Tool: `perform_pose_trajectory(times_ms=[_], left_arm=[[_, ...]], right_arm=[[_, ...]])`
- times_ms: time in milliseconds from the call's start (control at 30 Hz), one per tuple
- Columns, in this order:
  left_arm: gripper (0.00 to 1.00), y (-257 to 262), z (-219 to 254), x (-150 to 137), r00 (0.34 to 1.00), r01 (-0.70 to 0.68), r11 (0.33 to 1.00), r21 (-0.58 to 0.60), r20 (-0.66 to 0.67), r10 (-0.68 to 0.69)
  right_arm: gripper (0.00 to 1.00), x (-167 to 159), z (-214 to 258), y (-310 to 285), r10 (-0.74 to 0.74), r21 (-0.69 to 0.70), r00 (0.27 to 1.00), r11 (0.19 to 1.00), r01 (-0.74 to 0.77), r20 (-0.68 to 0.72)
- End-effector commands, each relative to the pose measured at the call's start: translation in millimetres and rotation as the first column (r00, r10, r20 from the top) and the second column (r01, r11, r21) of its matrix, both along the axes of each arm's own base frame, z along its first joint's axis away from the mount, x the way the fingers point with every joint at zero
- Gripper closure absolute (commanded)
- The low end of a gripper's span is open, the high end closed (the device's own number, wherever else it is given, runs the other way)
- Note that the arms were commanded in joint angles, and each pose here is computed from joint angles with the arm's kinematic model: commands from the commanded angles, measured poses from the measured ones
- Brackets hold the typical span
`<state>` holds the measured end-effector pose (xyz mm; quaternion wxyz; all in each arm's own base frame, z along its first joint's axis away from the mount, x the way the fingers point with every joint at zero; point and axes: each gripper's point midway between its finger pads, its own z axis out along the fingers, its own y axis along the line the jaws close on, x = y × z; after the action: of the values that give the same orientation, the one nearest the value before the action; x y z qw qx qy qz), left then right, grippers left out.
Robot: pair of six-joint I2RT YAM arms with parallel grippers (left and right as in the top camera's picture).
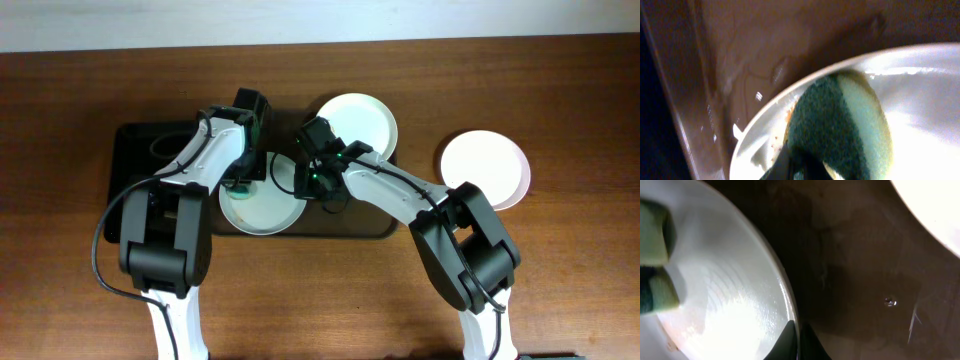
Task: Clean dirty plates on tray and stack at the side
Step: 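Scrub the lower white plate with the sponge in the left gripper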
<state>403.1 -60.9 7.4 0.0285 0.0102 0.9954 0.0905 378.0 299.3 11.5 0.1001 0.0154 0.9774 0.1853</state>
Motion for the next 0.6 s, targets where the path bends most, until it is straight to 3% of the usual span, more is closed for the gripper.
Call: perform_pose_trajectory(times_ms=[0, 33, 67, 167, 267, 367, 400, 500, 567], left_arm=[[0.99, -13.5, -32.4, -49.8, 0.957, 0.124, 0.976, -0.181, -0.238, -0.165], [0.99, -32.0, -29.5, -61.1, 0.927, 0.189, 0.931, -0.313, -0.257, -0.274], [0.99, -37.6, -27.3, -67.2, 0.909, 0.216, 0.908, -0.359, -0.265, -0.321], [0.99, -46.5, -27.8, -60.2, 0.889, 0.302, 0.86, -0.413, -0.204, -0.41], [0.99, -52.6, -32.4, -23.8, 0.922, 0.33, 0.861, -0.388, -0.063, -0.382], [0.99, -34.8, -34.7, 18.2, 0.977, 0.215, 0.947, -0.238, 0.051, -0.209], [0.99, -16.8, -34.1, 28.1, 0.989, 0.135, 0.981, -0.137, 0.079, -0.125], [0.99, 25.1, -27.1, 31.0, 0.991, -0.059, 0.995, 0.081, 0.125, 0.048], [0.99, 40.7, -18.3, 26.2, 0.989, -0.101, 0.98, 0.172, 0.122, 0.08]], right_arm=[[0.96, 2.5, -7.3, -9.3, -0.01, -0.044, 1.0, 0.999, 0.01, 0.0], [0.96, 2.5, -7.3, -9.3, -0.01, -0.044, 1.0, 0.999, 0.01, 0.0], [0.96, 2.6, -7.3, -9.3, -0.011, -0.044, 1.0, 0.999, 0.011, 0.0], [0.96, 2.6, -7.2, -9.3, -0.011, -0.044, 1.0, 0.999, 0.011, 0.001], [0.96, 2.6, -7.3, -9.3, -0.011, -0.044, 1.0, 0.999, 0.011, 0.0], [0.96, 2.6, -7.3, -9.3, -0.011, -0.044, 1.0, 0.999, 0.011, 0.0], [0.96, 2.6, -7.3, -9.3, -0.011, -0.044, 1.0, 0.999, 0.011, 0.0], [0.96, 2.7, -7.2, -9.2, -0.011, -0.044, 1.0, 0.999, 0.011, 0.001], [0.96, 2.6, -7.2, -9.3, -0.011, -0.044, 1.0, 0.999, 0.011, 0.001]])
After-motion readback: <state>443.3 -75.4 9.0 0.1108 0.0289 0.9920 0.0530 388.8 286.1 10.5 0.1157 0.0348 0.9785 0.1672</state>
